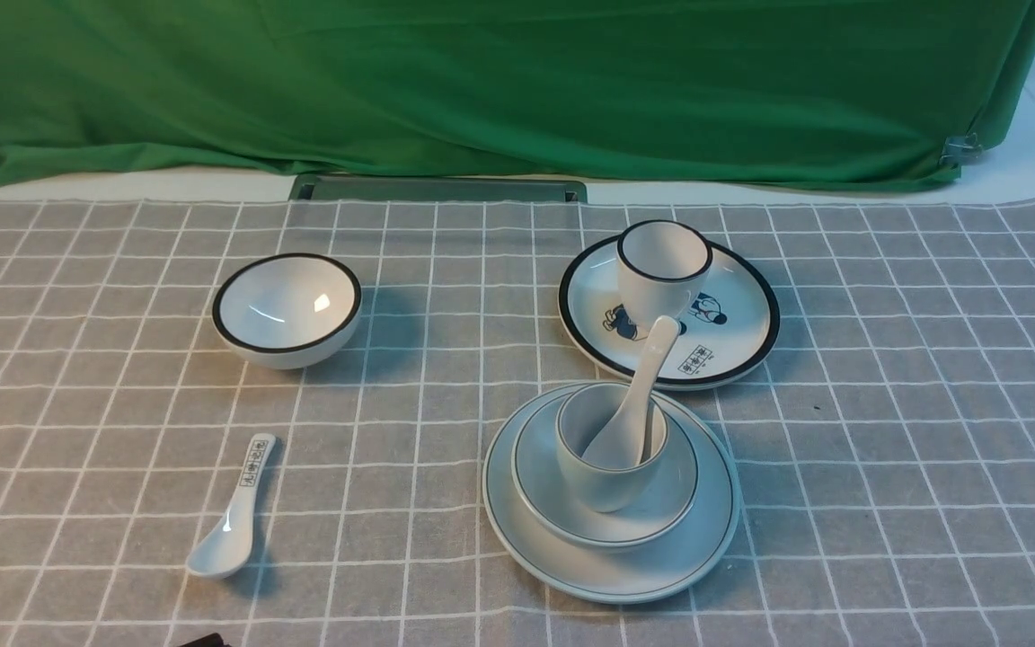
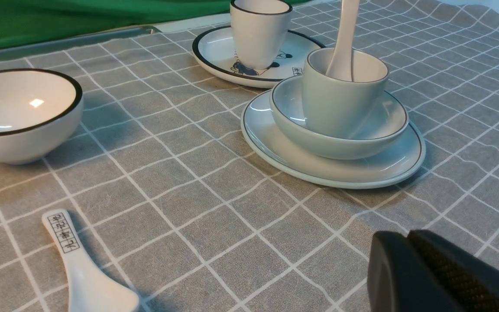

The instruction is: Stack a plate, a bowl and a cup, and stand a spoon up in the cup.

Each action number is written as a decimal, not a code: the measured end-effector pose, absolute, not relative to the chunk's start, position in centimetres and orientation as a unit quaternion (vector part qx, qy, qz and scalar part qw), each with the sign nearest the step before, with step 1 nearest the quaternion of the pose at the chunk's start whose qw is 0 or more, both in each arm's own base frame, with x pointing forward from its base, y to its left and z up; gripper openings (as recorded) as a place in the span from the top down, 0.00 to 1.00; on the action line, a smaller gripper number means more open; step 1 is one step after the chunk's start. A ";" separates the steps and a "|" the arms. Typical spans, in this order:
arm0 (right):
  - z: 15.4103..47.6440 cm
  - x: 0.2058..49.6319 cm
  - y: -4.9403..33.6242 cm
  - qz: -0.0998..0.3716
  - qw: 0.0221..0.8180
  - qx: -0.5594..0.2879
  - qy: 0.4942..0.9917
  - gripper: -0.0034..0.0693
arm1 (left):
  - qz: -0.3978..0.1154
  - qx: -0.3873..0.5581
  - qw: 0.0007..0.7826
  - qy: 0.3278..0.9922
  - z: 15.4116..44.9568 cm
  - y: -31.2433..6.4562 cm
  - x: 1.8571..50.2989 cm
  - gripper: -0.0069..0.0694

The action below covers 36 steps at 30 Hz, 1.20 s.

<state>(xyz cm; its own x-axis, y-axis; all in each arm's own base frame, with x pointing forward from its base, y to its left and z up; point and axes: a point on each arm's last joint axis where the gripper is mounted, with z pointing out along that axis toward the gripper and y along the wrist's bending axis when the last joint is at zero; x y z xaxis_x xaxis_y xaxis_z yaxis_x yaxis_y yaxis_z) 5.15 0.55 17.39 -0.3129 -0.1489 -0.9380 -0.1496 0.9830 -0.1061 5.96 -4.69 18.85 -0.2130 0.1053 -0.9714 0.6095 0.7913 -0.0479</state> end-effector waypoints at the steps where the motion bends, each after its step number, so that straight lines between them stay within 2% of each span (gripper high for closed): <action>1: 17.4 5.1 0.6 0.000 0.579 -0.092 0.810 0.91 | -0.217 0.239 0.580 0.748 18.8 -4.7 6.0 0.89; 17: 17.4 5.1 0.6 0.001 0.579 -0.092 0.810 0.85 | -0.221 0.237 0.589 0.740 19.1 -4.7 6.0 0.89; 22: 17.4 5.1 0.6 0.001 0.579 -0.092 0.810 0.83 | -0.206 0.193 0.637 0.717 20.0 -4.2 6.4 0.89; 26: 17.4 5.1 0.6 0.001 0.579 -0.092 0.810 0.83 | -0.189 0.154 0.681 0.691 20.9 -3.7 6.8 0.89; 30: 17.4 5.1 0.6 0.001 0.579 -0.092 0.810 0.82 | -0.138 0.091 0.724 0.670 21.7 -2.4 7.1 0.89; 34: 17.4 5.1 0.6 0.000 0.579 -0.092 0.810 0.81 | -0.110 0.061 0.740 0.661 21.9 -1.7 6.9 0.89; 36: 17.4 5.1 0.6 0.000 0.579 -0.092 0.810 0.81 | -0.074 0.020 0.757 0.649 22.1 -0.8 6.5 0.89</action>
<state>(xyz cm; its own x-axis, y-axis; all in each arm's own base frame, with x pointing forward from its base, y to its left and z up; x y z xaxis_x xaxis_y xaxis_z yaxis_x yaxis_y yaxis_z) 5.15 0.55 17.39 -0.3134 -0.1479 -0.9381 -0.1489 0.9832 -0.1052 6.52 -0.83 22.13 0.1454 -0.0861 -0.9856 0.1389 0.9881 -0.0658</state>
